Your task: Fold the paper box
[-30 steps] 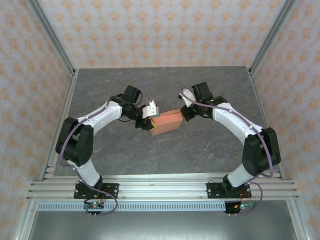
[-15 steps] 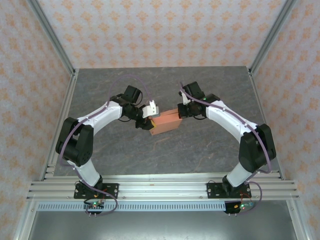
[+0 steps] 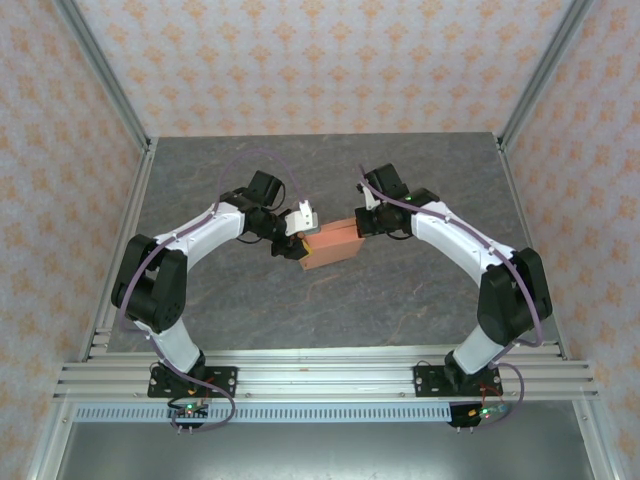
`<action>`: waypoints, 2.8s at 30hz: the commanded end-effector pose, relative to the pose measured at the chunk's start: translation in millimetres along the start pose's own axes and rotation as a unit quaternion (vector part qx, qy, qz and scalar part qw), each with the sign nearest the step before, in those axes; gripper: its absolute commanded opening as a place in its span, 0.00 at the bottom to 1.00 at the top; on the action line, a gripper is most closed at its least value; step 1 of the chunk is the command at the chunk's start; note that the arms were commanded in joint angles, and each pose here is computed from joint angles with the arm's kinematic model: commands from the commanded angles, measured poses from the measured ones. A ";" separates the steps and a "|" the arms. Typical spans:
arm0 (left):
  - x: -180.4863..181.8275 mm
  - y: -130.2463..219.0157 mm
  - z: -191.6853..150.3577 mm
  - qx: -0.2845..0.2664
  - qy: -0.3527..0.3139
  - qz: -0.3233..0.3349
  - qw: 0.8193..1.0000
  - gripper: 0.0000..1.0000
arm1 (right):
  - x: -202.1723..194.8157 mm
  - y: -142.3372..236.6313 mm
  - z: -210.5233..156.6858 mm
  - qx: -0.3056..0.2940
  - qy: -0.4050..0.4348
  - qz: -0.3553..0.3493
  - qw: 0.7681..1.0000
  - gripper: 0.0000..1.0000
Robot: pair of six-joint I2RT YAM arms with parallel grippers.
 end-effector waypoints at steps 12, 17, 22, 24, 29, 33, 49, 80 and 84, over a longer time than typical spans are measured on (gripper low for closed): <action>9.5 -3.0 -9.0 0.025 0.009 0.019 0.999 0.30 | -20.5 14.9 -6.0 0.023 -0.012 -0.029 0.999 0.01; 10.1 -3.2 -9.3 0.027 0.009 0.020 0.999 0.30 | -21.4 8.7 -11.7 0.027 -0.021 -0.027 0.999 0.01; 10.7 -4.3 -10.9 0.030 0.011 0.021 0.999 0.30 | -23.4 5.0 -17.4 0.032 -0.018 -0.030 0.999 0.01; 10.8 -4.5 -11.7 0.033 0.011 0.022 0.999 0.30 | -24.7 4.5 -19.3 0.033 -0.014 -0.033 0.999 0.01; 11.0 -4.8 -12.5 0.035 0.013 0.022 0.999 0.30 | -28.7 0.1 -24.6 0.040 -0.009 -0.043 0.998 0.01; 11.2 -4.7 -12.8 0.036 0.013 0.023 0.999 0.30 | -31.0 -3.3 -28.1 0.043 -0.006 -0.043 0.998 0.01; 11.8 -4.8 -15.0 0.045 0.013 0.027 0.999 0.30 | -43.5 -1.2 -30.4 0.051 0.023 -0.061 0.997 0.01; 12.5 -3.9 -15.4 0.048 0.017 0.032 0.998 0.30 | -54.9 -8.8 -41.1 0.049 0.001 -0.091 0.995 0.00; 12.8 -4.4 -15.7 0.048 0.017 0.032 0.998 0.30 | -55.0 -3.5 -33.7 0.038 0.003 -0.097 0.995 0.00</action>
Point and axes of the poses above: each hand's point on the last joint's axis, 136 mm out from that joint toward the fingers, its own y axis back along the fingers, its own x axis along the line the jaws close on, z = x × y, the point moved 6 cm from there along y, back along the fingers, and after that the axes turned 2 degrees about -y, right-handed, at the moved point
